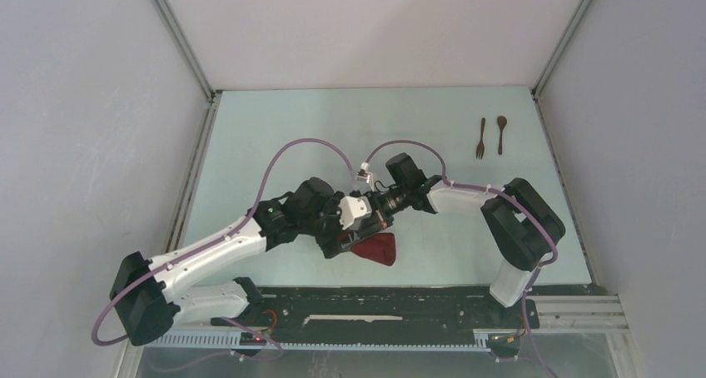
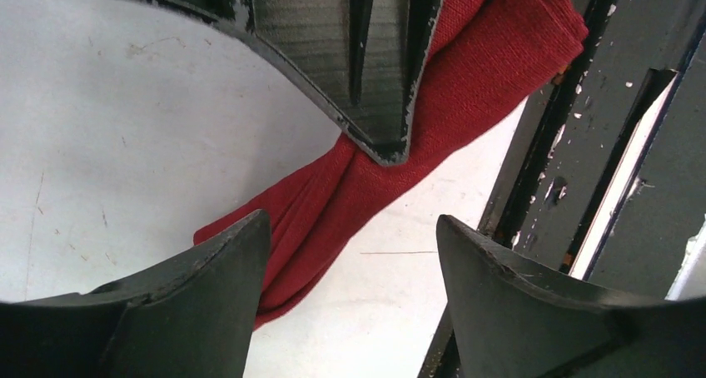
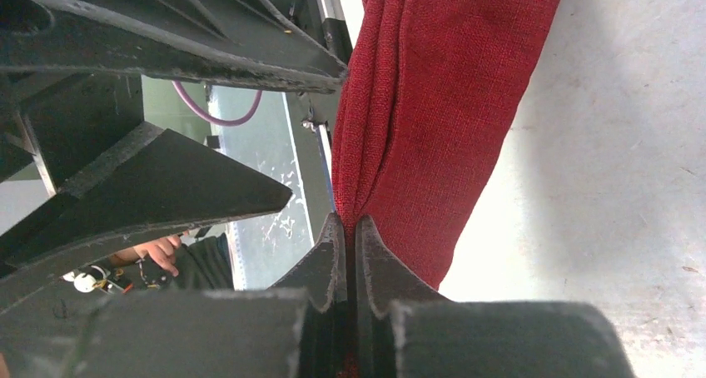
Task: Fold the napkin into a case and place the utensils inside
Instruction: Pass from the right arm to the left, then turn over the smaller rectangle-folded napkin at the center of the board.
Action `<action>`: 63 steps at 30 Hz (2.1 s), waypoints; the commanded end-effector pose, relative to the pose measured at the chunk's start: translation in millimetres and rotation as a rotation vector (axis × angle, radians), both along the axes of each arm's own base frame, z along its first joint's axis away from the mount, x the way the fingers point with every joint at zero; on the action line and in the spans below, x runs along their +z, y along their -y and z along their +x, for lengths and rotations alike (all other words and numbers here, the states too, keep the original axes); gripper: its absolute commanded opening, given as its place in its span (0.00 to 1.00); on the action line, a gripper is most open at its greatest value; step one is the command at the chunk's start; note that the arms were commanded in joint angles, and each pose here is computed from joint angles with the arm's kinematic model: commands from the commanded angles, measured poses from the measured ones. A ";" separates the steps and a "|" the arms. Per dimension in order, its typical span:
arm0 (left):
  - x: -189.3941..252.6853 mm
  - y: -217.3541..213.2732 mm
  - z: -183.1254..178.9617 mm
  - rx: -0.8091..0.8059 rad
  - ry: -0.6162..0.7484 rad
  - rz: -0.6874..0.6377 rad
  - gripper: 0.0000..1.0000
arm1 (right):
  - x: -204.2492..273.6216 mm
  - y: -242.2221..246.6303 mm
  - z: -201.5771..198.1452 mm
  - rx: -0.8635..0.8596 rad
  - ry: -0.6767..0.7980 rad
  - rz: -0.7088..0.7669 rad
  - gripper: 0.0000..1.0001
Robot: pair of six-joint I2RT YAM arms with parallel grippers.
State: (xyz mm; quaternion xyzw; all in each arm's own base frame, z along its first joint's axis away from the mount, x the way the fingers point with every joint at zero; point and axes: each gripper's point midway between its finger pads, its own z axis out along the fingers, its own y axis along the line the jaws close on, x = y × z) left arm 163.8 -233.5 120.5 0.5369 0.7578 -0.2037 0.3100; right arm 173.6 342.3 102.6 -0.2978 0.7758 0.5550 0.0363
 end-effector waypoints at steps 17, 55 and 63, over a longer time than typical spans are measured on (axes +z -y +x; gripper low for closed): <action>5.3 41.3 -8.9 -0.271 -0.217 -0.130 0.78 | 17.8 0.1 -4.7 0.021 0.027 0.062 0.00; 31.9 44.0 18.4 -0.105 -0.219 -0.235 0.00 | 50.3 105.0 101.0 -0.638 -0.003 -0.072 0.67; 87.9 77.7 70.4 0.182 -0.510 -0.500 0.00 | 53.9 201.6 120.1 -0.917 0.066 -0.206 0.66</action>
